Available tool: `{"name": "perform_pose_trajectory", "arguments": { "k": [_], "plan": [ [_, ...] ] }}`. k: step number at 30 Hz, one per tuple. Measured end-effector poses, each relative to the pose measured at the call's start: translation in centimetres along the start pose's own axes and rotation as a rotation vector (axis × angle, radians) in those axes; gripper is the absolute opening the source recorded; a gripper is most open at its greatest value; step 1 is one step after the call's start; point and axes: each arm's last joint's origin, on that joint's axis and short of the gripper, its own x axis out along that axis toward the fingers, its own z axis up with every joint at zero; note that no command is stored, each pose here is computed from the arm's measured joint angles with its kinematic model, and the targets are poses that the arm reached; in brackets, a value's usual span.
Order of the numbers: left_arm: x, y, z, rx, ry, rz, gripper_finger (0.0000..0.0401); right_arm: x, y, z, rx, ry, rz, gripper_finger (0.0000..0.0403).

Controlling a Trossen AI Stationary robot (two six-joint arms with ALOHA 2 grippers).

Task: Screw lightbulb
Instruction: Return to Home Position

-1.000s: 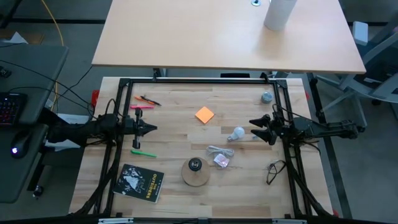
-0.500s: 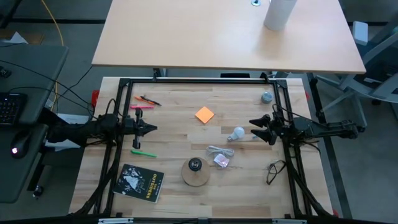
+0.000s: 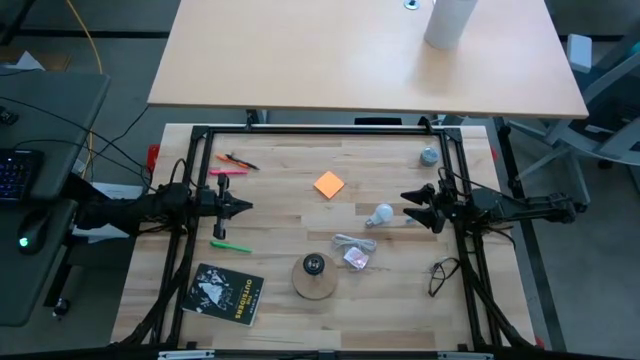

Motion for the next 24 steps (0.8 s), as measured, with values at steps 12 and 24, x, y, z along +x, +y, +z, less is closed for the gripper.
{"name": "perform_pose_trajectory", "arguments": {
  "k": [12, 24],
  "plan": [
    [0.01, 0.0, -0.01, 0.0, 0.002, -0.001, 0.0001, -0.17, 0.16, -0.06, -0.605, 0.037, 0.144, 0.0387],
    [0.01, 0.0, -0.01, 0.0, 0.002, 0.0, 0.0001, -0.08, -0.36, 0.19, -0.649, 0.033, 0.103, 0.0387]
  ]
}}
